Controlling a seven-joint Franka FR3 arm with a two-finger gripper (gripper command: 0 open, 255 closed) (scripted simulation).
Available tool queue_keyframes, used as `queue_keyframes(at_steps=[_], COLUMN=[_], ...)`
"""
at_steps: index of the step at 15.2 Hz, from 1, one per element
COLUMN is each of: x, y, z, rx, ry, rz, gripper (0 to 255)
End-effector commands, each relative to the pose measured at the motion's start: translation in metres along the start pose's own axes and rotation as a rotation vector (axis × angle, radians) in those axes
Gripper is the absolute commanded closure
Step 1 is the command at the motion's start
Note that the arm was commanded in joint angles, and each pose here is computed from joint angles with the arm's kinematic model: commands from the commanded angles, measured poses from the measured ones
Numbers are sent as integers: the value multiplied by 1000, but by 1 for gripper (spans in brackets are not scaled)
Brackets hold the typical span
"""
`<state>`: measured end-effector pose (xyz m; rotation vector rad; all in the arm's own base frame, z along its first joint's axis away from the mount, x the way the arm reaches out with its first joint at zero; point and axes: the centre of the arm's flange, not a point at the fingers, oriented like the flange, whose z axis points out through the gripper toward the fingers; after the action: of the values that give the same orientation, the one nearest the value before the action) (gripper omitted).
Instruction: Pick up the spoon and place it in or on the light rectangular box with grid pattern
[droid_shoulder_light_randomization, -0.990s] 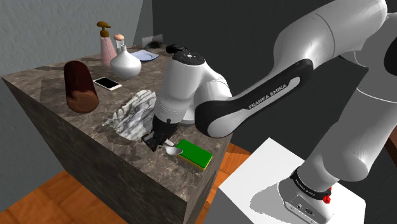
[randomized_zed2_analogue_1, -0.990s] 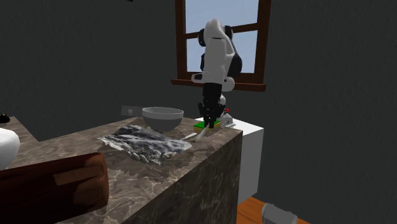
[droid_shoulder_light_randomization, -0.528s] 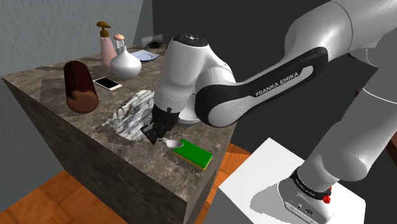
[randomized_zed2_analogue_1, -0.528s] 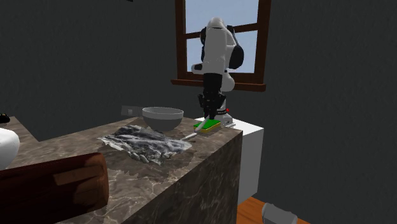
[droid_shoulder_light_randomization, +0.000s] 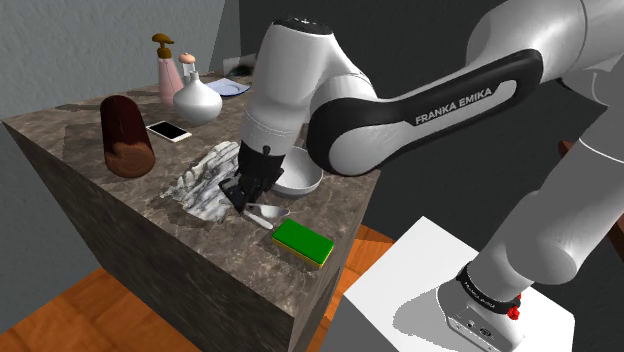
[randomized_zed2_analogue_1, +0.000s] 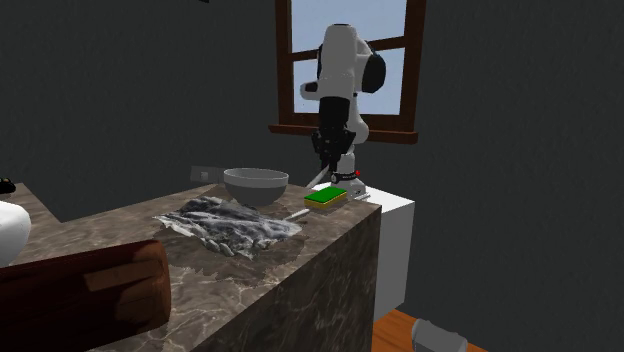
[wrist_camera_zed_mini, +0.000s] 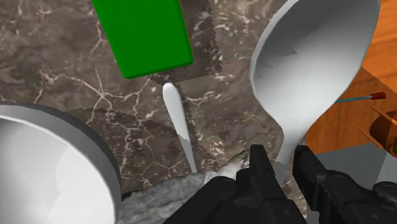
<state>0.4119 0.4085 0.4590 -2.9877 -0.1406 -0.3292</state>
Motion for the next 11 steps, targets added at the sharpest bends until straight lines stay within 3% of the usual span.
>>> queue_keyframes(at_steps=[1, 8, 11], x=[2, 10, 30], y=[-2, -6, 28], z=[-11, -45, -46], rx=[0, 0, 0], ry=[0, 0, 0], rz=[0, 0, 0], gripper=[255, 255, 255])
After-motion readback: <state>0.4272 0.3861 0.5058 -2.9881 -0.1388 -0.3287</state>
